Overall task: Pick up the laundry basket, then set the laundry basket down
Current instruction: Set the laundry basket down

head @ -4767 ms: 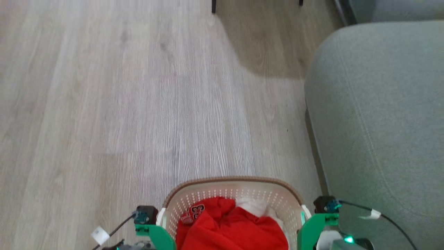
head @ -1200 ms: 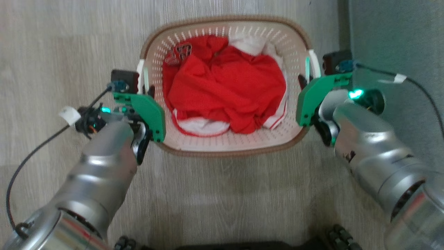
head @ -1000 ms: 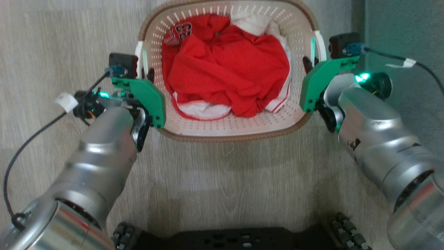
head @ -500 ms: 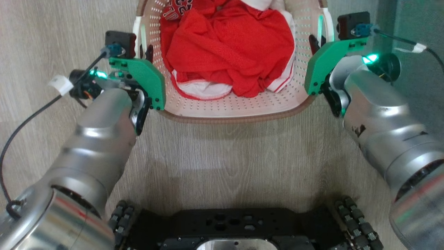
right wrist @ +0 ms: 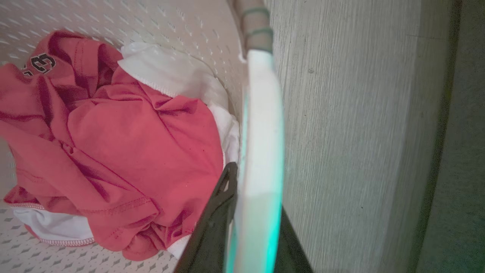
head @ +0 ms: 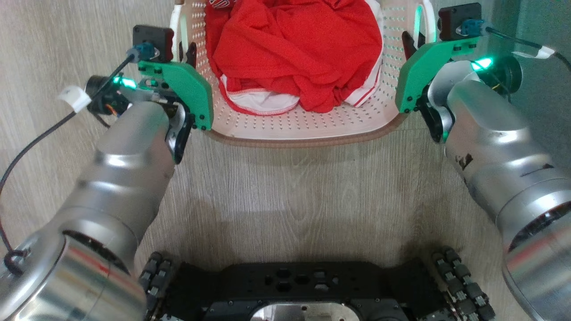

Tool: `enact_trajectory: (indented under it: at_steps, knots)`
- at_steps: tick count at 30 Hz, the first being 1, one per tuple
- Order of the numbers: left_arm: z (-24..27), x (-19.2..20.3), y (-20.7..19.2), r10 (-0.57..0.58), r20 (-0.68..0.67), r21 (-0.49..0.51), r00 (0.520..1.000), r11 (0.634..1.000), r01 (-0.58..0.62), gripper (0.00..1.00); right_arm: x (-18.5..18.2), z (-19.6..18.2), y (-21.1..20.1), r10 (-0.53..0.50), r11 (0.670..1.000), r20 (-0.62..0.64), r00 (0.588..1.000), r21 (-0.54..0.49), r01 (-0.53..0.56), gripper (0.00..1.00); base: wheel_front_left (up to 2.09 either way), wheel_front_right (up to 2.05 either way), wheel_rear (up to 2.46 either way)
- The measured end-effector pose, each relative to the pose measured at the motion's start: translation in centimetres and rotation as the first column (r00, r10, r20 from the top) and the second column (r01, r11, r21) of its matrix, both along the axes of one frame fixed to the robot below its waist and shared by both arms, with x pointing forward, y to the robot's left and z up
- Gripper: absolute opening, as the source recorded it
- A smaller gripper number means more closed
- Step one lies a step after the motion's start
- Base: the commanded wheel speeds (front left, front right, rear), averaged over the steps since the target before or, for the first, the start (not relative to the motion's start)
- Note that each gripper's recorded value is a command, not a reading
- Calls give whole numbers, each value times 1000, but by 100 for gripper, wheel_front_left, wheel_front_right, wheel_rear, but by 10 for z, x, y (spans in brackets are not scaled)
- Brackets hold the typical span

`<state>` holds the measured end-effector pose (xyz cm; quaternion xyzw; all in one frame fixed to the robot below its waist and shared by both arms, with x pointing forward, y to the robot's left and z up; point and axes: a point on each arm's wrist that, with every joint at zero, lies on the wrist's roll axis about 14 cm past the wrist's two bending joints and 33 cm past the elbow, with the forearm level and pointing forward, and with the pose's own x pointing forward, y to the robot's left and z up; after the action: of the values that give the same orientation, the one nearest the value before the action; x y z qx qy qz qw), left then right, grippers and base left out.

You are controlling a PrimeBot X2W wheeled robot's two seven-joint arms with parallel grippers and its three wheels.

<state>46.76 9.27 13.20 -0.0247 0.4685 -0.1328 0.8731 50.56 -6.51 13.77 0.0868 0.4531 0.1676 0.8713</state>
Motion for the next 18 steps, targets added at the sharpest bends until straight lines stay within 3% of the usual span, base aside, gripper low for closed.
enact_trajectory:
  at_steps: [6, 8, 9, 11, 12, 13, 14, 18]
  knots:
    - [1, 9, 1, 2, 17, 6, 1000, 1000, -2, 0, 3, -1, -1, 16, 1000, 12, 1000, -13, -16, 23, 0, 0, 0]
    - [1, 9, 2, 4, 16, 10, 1000, 1000, -4, 0, 9, 1, -1, 15, 1000, 27, 1000, -15, -14, 33, 0, 0, 0]
    - [1, 8, 2, 4, 15, 11, 1000, 1000, -4, 8, 12, 2, -1, 14, 1000, 35, 999, -16, -14, 36, 0, 0, 0]
    - [0, 7, 4, 8, 13, 15, 1000, 1000, -8, 38, 15, 4, -1, 15, 1000, 44, 999, -19, -15, 45, 0, 0, 0]
    - [1, 7, 5, 13, 13, 21, 1000, 1000, -13, 44, 16, 4, -2, 15, 1000, 48, 999, -20, -14, 69, 0, 0, 0]
    - [1, 7, 6, 19, 13, 22, 1000, 1000, -19, 74, 17, 5, -1, 16, 1000, 54, 998, -20, -15, 94, 0, 0, 0]
    - [2, 8, 8, 27, 15, 30, 1000, 999, -28, 100, 19, 7, -3, 14, 1000, 64, 998, -25, -13, 100, 0, 0, 0]
    - [6, 9, 9, 36, 20, 29, 999, 999, -37, 100, 25, 14, -6, 9, 999, 90, 996, -31, -6, 100, 0, 0, 0]
